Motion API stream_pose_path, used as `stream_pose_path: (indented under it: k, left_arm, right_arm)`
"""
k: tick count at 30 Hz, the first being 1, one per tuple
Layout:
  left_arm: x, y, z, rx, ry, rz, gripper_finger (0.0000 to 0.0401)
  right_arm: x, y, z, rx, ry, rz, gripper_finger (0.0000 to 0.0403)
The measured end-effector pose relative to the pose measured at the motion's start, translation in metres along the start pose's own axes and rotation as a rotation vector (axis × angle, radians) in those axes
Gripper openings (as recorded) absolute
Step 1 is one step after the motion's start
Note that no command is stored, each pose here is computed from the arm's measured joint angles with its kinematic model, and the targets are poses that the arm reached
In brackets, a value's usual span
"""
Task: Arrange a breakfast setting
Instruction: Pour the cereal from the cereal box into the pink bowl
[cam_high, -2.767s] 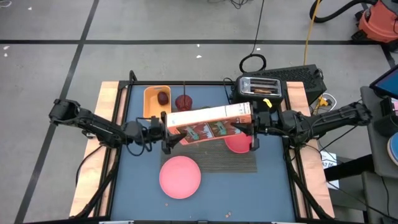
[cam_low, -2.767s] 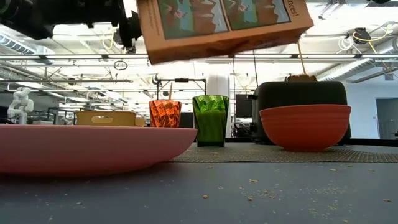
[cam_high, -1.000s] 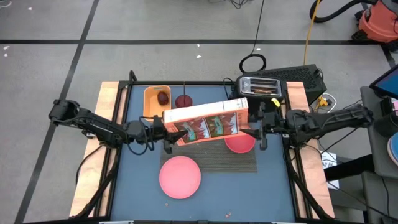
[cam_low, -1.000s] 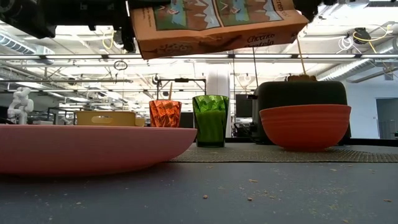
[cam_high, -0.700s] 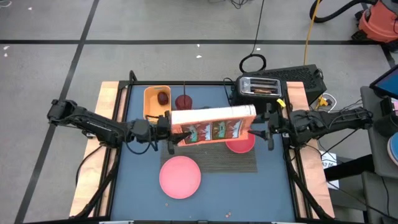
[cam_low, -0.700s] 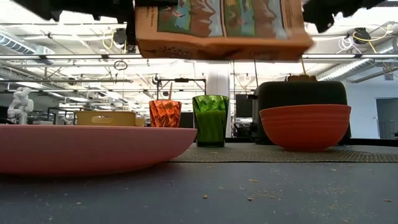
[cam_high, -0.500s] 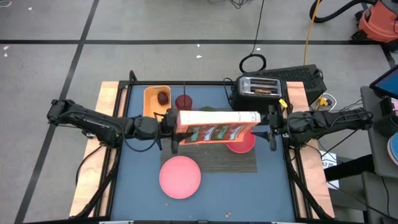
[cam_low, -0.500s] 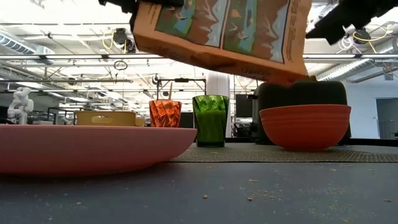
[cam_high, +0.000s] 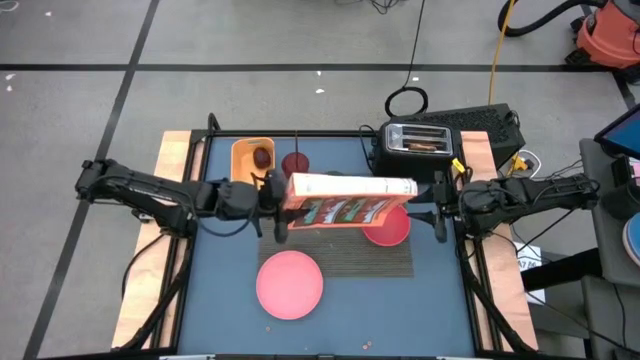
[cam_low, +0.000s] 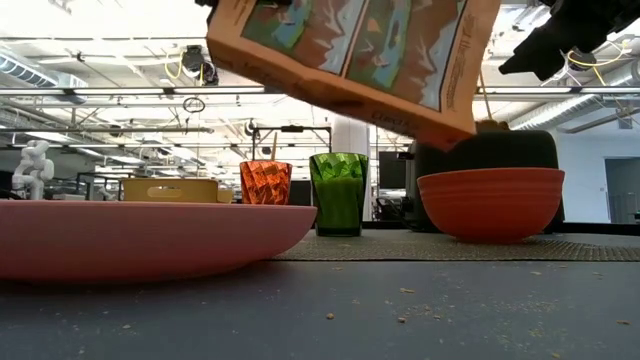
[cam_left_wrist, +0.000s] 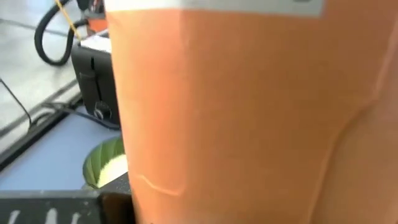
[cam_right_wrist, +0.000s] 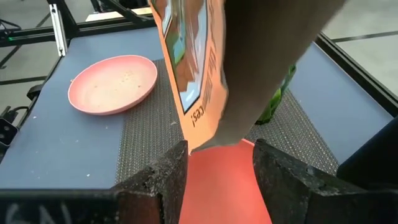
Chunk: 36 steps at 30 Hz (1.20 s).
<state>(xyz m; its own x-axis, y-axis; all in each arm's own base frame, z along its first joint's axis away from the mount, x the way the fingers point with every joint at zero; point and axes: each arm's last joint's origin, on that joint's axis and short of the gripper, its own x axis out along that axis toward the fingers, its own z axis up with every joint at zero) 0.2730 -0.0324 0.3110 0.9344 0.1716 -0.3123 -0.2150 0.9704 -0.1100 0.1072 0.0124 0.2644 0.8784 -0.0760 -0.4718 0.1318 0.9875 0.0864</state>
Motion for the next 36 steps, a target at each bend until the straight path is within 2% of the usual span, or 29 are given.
stream_pose_path:
  k: [6,12,15,20,23,27,31,36]
  left_arm:
    - [0.001,-0.001,0.002,-0.012,-0.028,-0.006,0.0195]
    - [0.007,-0.001,-0.005,0.001,0.02,0.004,0.0195]
    - [0.006,-0.002,-0.001,-0.003,-0.013,-0.003,0.0195]
    - [0.013,0.0,-0.009,0.0,0.041,0.007,0.0195]
    - [0.012,-0.001,-0.004,-0.01,0.009,0.001,0.0195]
    - [0.018,-0.001,-0.014,-0.002,0.069,0.011,0.0195]
    - [0.016,-0.002,-0.007,-0.019,0.024,0.0,0.0195]
    - [0.017,-0.002,-0.012,-0.013,0.061,-0.007,0.0195]
  right_arm:
    - [0.0,0.0,0.0,0.0,0.0,0.0,0.0171]
    - [0.0,0.0,0.0,0.0,0.0,-0.001,0.0171]
    - [0.0,0.0,0.0,-0.001,0.0,-0.001,0.0171]
    - [0.0,0.0,0.0,-0.001,0.0,-0.002,0.0171]
    - [0.0,0.0,0.0,-0.001,0.0,-0.002,0.0171]
    - [0.0,0.0,0.0,-0.001,0.001,-0.002,0.0171]
    - [0.0,0.0,0.0,-0.001,0.0,-0.002,0.0171]
    - [0.0,0.0,0.0,-0.001,-0.001,-0.002,0.0171]
